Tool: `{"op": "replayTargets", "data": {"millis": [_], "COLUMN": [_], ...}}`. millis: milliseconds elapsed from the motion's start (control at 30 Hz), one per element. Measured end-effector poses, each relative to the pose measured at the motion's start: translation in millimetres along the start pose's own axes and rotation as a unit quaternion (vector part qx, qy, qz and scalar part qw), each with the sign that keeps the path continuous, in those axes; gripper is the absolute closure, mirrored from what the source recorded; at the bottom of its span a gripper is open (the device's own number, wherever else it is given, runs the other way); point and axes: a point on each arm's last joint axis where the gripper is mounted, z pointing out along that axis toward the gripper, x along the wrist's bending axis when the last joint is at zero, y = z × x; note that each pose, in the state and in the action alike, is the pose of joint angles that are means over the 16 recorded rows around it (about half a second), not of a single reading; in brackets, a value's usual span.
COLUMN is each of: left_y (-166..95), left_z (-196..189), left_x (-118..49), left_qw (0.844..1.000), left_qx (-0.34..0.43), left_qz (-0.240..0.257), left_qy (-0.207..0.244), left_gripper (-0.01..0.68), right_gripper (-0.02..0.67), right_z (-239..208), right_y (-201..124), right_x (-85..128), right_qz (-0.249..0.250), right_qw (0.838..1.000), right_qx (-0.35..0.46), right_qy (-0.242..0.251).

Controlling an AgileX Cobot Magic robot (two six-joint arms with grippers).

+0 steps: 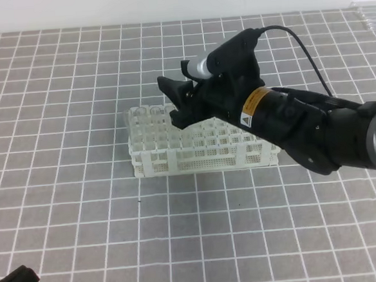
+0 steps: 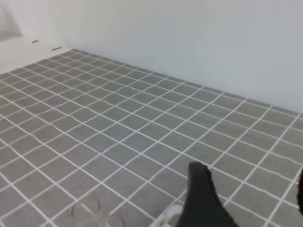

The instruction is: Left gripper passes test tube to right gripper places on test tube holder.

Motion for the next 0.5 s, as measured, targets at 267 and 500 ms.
{"op": "replayTargets", "data": {"millis": [267,500], "left_y": [0,0], "left_z": [0,0], "left_x": [0.1,0.0], "left_qw": [1.0,1.0], "left_qx": [0.0,0.0], "left_qz": [0.0,0.0], "left_qy": [0.0,0.0], "left_gripper": [0.673,0.673], "right_gripper": [0.292,0.385], "right_z": [-13,-50], "right_y": [7,29], "right_x": [2,9], "right_qz": [-0.007,-0.013], "right_qw": [1.0,1.0], "right_qx": [0.002,0.001], "right_qy": [-0.003,-0.013]}}
